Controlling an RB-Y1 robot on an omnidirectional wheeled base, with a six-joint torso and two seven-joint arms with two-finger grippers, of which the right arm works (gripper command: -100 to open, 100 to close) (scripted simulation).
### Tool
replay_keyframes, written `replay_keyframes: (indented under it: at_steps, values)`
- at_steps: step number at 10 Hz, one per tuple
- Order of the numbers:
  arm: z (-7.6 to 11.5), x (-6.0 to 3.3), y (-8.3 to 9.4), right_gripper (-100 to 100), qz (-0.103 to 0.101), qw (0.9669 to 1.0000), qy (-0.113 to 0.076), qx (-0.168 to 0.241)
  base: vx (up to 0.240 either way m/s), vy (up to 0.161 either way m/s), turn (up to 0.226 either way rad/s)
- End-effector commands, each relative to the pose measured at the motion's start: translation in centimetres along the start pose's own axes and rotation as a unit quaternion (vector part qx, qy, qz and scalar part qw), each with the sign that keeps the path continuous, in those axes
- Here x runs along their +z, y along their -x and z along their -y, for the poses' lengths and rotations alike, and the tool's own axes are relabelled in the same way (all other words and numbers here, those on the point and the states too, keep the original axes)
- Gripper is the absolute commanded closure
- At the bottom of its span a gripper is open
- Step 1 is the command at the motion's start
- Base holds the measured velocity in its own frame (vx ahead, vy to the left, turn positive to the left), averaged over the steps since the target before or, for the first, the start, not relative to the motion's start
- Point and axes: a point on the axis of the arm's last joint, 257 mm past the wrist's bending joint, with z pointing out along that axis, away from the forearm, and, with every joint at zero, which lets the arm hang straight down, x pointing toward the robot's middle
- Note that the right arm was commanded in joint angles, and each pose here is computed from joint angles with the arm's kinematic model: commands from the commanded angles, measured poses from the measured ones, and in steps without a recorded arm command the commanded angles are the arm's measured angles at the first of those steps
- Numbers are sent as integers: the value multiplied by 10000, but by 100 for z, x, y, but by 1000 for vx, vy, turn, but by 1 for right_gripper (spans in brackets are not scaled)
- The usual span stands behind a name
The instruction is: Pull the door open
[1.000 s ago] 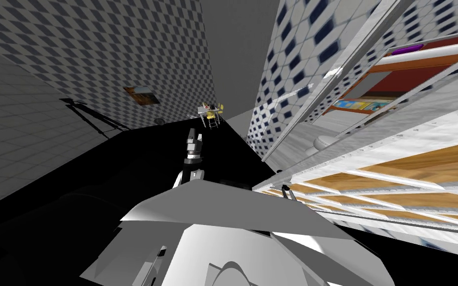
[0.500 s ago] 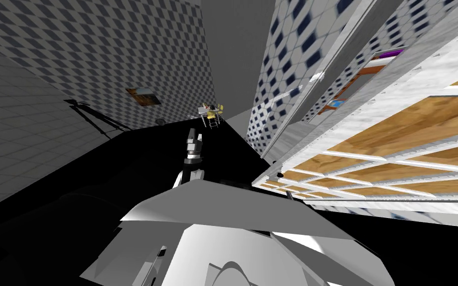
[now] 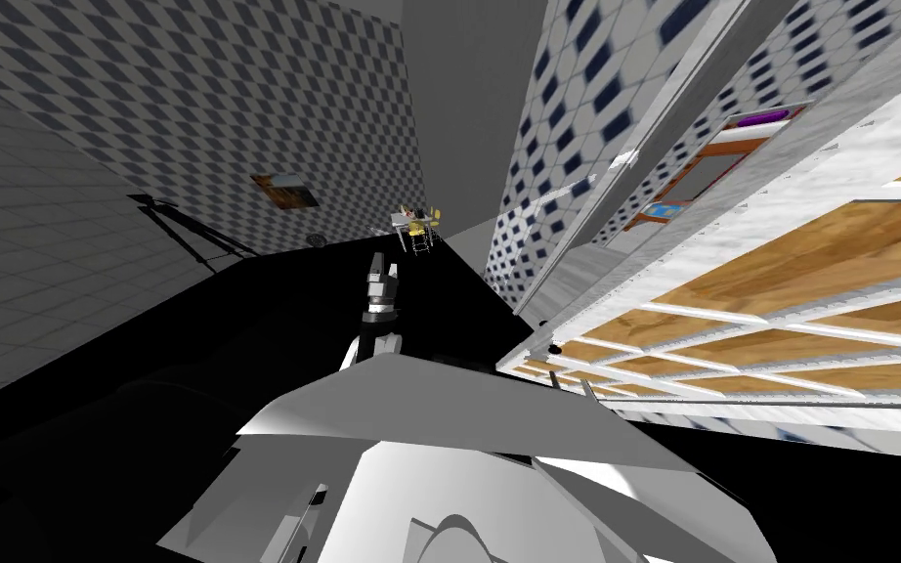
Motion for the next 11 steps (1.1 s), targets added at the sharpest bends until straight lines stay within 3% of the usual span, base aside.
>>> replay_keyframes:
  at_steps: [1, 3, 4, 5, 10, 11]
  values:
    - [-15, 61, -3, -100, -15, 10000, 42, -3, 198, -22, 57]
    - [-40, 141, -7, -100, -32, 9999, 96, -4, 224, -25, 47]
    - [-32, 114, -12, -100, -34, 10000, 75, -3, 110, -12, 15]
    - [-32, 114, -12, 100, -34, 10000, 75, -3, -14, 2, -7]
    - [-32, 114, -12, 100, -34, 10000, 75, -3, -20, 4, 2]
    - [0, 107, 10, 100, 0, 10000, 5, 5, -113, -37, 141]
